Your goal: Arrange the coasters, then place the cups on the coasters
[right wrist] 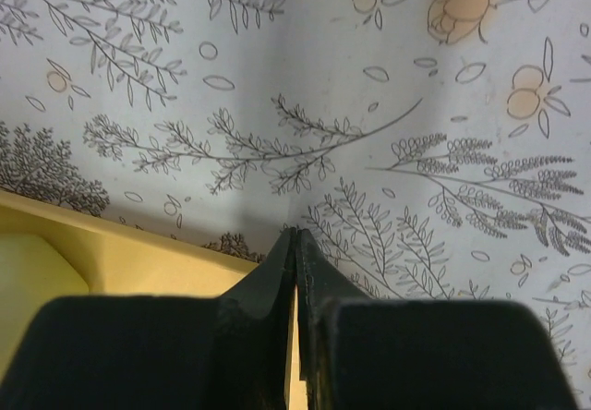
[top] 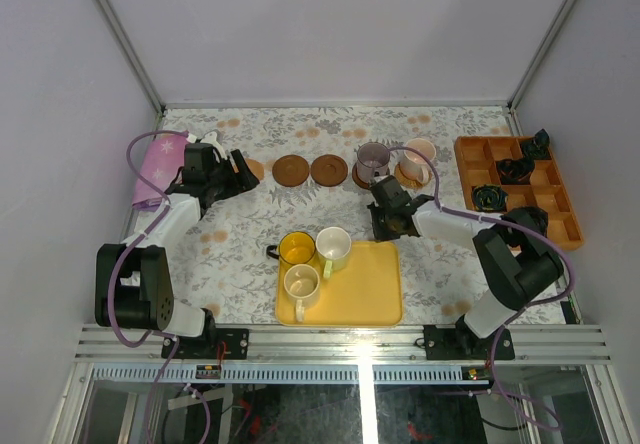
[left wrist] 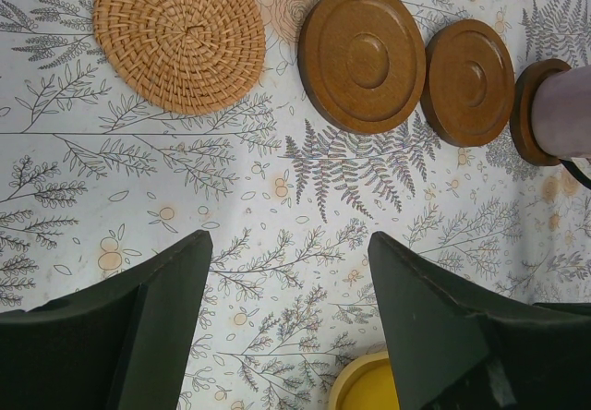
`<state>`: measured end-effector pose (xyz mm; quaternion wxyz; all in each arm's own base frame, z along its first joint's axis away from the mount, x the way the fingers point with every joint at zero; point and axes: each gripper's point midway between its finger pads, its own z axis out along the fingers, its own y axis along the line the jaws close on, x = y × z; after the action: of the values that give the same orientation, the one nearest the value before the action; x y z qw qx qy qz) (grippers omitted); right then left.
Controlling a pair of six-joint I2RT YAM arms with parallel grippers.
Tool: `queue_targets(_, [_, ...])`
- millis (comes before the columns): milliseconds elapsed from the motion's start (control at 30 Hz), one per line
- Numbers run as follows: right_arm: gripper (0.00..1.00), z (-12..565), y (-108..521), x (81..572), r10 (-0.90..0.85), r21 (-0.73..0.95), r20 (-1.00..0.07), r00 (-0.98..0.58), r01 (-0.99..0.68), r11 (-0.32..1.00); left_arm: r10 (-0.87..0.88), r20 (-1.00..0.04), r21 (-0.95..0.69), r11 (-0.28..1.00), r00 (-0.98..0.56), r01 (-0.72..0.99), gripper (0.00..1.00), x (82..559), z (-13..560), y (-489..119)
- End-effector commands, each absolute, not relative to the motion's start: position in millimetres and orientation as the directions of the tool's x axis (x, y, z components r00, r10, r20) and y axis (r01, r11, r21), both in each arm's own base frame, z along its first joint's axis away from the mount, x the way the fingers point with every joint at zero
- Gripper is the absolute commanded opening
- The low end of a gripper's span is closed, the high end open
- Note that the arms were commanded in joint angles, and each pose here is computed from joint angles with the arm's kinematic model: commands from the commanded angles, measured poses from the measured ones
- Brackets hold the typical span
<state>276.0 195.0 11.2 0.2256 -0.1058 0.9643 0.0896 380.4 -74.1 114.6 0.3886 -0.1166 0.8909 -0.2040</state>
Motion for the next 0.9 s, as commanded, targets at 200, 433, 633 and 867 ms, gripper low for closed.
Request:
queue_targets(200, [0.0,11,179,246,-0.207,0.05,-0.384,-0.9,-0.244,0.969,-0.36,-0.659,-0.456,0.89,-0.66,-0.03,0.69,382,121,-77])
queue_targets(433, [0.01,20,182,269,-0.192,0.012,-0.428,-0.883,-0.218,0.976,-0.358,-0.661,-0.459,0.888,-0.659,-0.022,0.69,381,123,-79])
queue_targets(633, [0.04,62,179,289,-0.166,-0.007,-0.547,-0.82,-0.194,0.981,-0.352,-0.665,-0.451,0.892,-0.659,-0.021,0.7,380,124,-78])
queue_targets(867, [0.01,68,173,267,-0.177,0.019,-0.52,-0.835,-0.218,0.976,-0.357,-0.659,-0.457,0.889,-0.662,-0.025,0.7,380,122,-79])
